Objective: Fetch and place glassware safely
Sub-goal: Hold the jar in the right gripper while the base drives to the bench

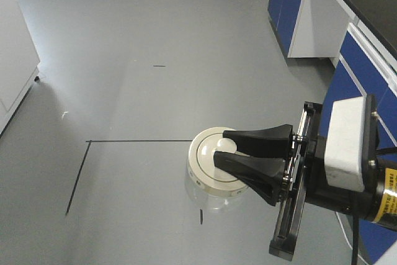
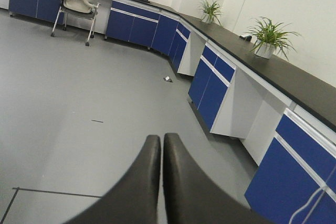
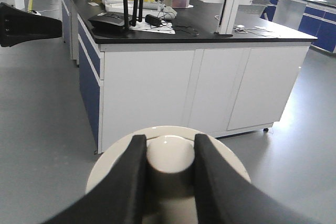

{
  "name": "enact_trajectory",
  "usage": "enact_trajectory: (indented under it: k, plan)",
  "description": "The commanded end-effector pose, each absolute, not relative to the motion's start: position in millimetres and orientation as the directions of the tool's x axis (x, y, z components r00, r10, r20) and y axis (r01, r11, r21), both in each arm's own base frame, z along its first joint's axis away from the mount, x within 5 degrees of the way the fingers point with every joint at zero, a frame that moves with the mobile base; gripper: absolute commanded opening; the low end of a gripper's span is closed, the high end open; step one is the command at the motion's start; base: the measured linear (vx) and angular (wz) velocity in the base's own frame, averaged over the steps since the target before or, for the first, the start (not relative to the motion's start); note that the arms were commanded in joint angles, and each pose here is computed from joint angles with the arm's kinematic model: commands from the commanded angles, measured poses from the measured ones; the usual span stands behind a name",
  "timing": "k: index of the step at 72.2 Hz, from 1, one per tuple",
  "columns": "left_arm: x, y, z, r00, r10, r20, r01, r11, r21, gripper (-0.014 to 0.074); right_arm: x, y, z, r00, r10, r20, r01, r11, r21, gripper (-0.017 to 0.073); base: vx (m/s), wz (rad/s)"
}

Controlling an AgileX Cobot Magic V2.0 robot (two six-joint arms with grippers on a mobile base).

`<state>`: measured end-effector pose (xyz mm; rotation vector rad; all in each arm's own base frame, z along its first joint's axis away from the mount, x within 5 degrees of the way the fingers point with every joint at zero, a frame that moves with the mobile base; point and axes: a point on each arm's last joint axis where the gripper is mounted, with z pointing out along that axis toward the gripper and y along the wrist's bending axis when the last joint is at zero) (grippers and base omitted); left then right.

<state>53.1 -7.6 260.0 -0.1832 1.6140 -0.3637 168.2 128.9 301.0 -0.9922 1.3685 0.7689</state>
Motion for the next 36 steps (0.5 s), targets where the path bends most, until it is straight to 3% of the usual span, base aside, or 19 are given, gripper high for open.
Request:
enact_trajectory:
  k: [1, 36]
  plan:
    - [52.6, -6.9, 275.2, 0.01, -0.362, -0.932, 0.128, 0.925, -0.357, -0.0007, 166.2, 128.4, 319.1, 0.119, -0.014, -0.993, -0.903, 0.414, -0.114, -0.0003, 0.37, 0.0]
    - [52.6, -6.9, 275.2, 0.01, -0.362, -0.932, 0.128, 0.925, -0.357, -0.0007, 166.2, 128.4, 319.0, 0.119, -0.014, -0.993, -0.903, 0.414, -0.114, -0.0003, 0.47, -0.02]
